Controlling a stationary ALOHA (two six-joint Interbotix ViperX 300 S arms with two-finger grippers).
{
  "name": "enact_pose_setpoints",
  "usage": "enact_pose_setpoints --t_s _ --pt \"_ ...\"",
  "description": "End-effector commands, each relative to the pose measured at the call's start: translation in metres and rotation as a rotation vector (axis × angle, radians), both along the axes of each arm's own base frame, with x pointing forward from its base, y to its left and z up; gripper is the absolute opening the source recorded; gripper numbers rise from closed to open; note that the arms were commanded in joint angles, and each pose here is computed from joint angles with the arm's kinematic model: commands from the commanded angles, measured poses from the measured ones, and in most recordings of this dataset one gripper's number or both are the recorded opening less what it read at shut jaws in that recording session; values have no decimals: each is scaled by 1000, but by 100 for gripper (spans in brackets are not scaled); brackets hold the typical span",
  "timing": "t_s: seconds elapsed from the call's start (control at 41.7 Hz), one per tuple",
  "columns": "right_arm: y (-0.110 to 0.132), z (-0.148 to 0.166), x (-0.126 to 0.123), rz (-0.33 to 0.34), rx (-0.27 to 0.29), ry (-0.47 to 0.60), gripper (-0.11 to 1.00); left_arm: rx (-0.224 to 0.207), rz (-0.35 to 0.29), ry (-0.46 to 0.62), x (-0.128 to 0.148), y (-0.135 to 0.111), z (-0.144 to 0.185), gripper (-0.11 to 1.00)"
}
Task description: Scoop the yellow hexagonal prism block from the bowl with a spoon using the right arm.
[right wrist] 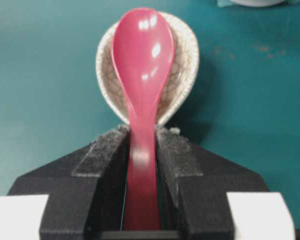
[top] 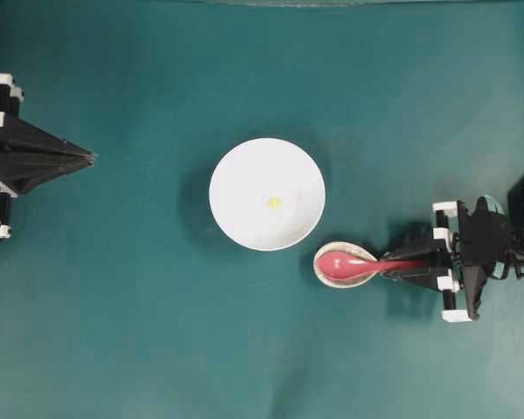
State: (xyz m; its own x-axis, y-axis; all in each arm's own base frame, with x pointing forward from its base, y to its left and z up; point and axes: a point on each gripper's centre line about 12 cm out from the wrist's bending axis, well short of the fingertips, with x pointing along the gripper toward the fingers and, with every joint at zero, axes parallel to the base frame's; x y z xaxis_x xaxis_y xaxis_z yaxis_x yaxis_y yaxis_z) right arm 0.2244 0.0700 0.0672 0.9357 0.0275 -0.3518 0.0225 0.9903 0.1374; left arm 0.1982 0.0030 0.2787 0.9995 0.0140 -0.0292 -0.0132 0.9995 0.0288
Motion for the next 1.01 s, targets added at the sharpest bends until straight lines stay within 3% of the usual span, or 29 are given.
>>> enact_pose_setpoints --t_s 0.0,0.48,0.743,0.983 --pt "2 4 2 3 9 -21 23 3 1 -11 2 0 5 0" --pt "3 38 1 29 42 -45 23 3 1 -15 2 0 6 0" --pt "-3 76 9 57 42 4 23 3 1 -17 2 0 6 0" --pt "-25 126 23 50 65 53 23 3 1 -21 2 0 7 0"
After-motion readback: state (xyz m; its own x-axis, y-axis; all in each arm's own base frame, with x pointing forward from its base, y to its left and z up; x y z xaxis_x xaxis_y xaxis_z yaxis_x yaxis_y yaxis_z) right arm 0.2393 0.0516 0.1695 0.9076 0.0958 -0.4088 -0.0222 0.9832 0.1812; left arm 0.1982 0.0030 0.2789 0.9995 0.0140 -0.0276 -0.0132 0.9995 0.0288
